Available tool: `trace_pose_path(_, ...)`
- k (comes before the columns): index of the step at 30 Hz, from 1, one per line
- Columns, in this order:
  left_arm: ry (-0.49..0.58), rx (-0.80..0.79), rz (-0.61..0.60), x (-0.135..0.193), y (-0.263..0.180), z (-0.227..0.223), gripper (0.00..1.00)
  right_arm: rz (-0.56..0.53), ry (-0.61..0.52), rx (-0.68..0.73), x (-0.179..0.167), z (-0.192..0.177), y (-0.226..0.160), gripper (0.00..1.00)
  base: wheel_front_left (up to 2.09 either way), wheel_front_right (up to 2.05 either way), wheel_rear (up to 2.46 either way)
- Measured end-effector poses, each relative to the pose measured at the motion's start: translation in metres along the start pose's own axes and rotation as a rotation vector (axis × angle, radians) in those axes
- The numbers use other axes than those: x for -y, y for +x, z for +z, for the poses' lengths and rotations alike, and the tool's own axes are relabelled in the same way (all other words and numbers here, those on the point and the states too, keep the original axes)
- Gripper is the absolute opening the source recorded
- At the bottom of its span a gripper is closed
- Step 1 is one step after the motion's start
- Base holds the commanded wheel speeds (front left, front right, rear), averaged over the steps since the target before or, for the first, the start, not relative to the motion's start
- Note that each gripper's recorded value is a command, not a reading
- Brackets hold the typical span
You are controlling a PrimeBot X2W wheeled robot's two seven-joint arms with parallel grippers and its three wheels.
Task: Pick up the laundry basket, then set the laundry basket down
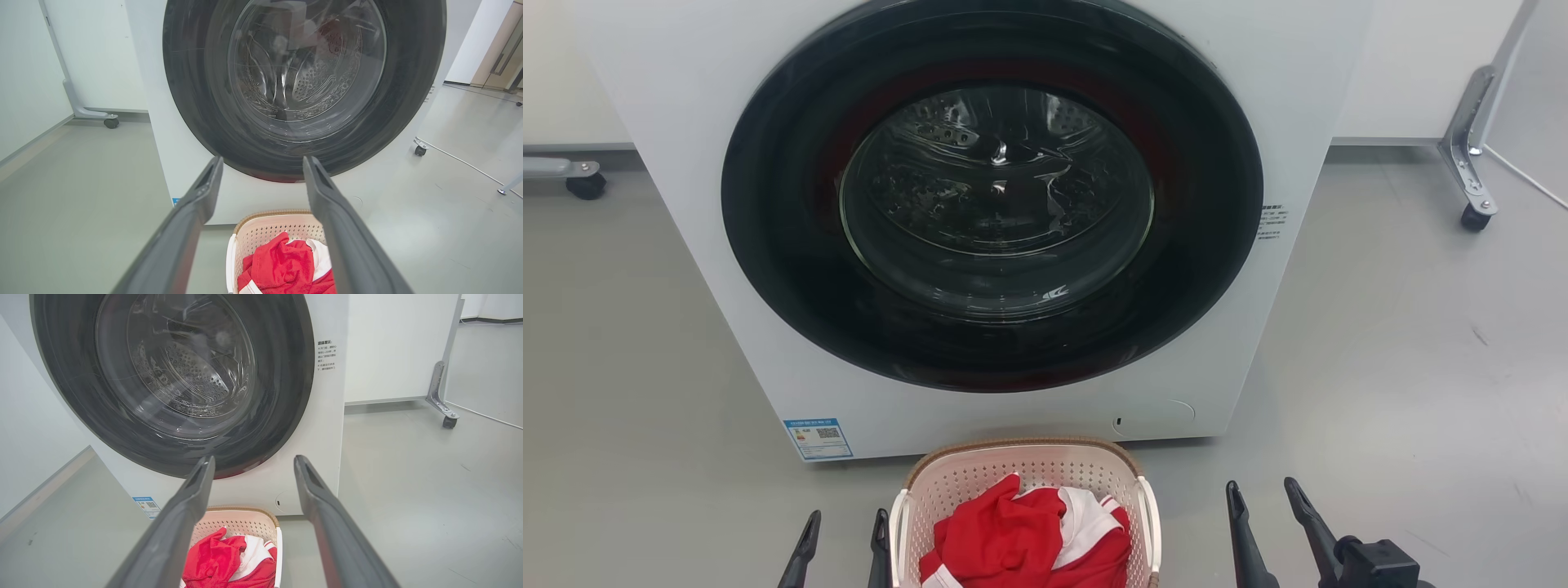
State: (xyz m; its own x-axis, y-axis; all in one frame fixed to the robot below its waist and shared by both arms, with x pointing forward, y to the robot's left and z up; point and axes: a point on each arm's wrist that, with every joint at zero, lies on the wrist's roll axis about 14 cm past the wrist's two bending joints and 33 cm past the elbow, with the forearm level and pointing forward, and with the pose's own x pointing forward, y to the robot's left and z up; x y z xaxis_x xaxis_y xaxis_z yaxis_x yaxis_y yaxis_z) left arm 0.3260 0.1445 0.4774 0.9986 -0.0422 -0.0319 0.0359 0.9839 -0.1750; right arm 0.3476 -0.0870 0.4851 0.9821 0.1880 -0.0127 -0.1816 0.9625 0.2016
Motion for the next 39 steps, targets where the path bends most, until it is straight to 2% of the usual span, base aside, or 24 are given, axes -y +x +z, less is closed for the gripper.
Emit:
trace_pose_path(23, 0.002, 0.009, 0.021, -0.005, 0.0, 0.003, 1.0, -0.018, -0.01, 0.026, 0.003, 0.007, 0.0, 1.0, 0.0, 0.0, 0.0)
trace_pose_path(24, 0.002, 0.01, 0.022, -0.006, 0.0, 0.003, 0.0, -0.019, -0.01, 0.027, 0.003, 0.007, 0.0, 0.0, 0.0, 0.0, 0.0)
trace_pose_path(30, 0.001, -0.065, 0.035, -0.009, -0.009, -0.02, 0.0, -0.038, -0.011, -0.057, 0.009, -0.019, -0.011, 0.0, 0.0, 0.0, 0.0)
trace_pose_path(39, -0.091, -0.103, 0.069, -0.017, -0.008, -0.026, 0.0, -0.087, 0.088, -0.082, 0.023, -0.022, -0.011, 0.0, 0.0, 0.0, 0.0)
